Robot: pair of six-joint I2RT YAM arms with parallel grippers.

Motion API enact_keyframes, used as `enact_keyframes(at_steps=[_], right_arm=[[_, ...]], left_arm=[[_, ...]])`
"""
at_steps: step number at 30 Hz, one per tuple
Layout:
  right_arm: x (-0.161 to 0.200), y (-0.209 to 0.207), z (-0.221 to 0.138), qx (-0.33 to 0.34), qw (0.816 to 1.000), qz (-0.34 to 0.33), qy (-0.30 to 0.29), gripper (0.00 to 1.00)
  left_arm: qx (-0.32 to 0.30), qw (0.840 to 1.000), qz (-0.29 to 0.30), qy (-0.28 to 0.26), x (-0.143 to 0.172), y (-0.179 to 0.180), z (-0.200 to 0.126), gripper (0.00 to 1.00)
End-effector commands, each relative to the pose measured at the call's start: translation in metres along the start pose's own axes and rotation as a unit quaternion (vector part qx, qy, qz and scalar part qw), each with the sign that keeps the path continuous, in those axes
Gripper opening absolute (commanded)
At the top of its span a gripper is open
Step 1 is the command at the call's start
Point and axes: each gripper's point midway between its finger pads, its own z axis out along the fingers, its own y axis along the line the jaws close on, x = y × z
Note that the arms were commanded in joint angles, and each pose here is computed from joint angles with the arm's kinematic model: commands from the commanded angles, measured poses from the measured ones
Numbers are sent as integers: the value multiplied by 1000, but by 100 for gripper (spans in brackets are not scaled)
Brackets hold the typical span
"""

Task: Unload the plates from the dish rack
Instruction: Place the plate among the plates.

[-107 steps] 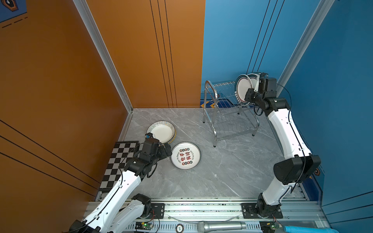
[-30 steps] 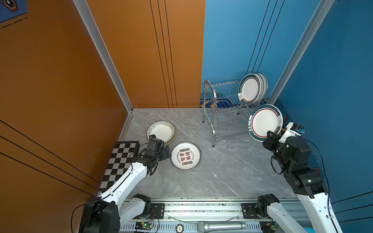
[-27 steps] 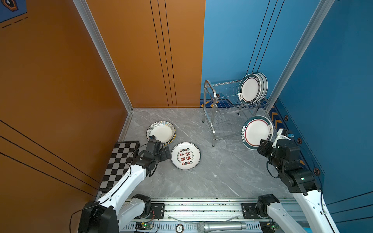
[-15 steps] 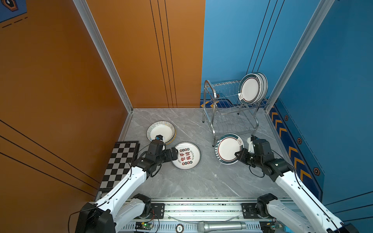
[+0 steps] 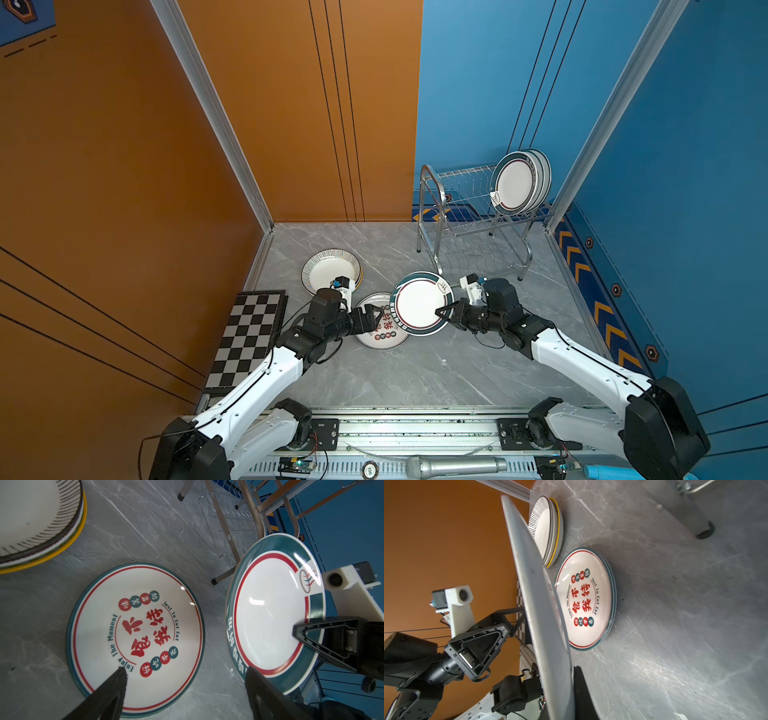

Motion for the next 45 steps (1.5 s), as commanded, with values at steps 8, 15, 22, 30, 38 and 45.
enact_keyframes(at_steps=[8,15,22,30,38,45], right_arm=[[0,47,37,-127,992,23,9,0],[6,48,53,-141,989,36,24,0],[11,44,61,-132,990,36,27,0],[13,46,66,-130,990,35,32,0],[14,42,70,-105,994,23,34,17],[11,37,67,-67,997,4,24,46]], left_arm=[[58,998,-13,-1,2,-19,3,79],[64,998,-17,5,2,-21,6,56],[69,997,-21,6,0,-23,5,39],[79,997,-21,9,0,-25,4,24],[81,996,-22,10,-2,-26,3,10],[63,998,-23,21,-1,-21,5,0]])
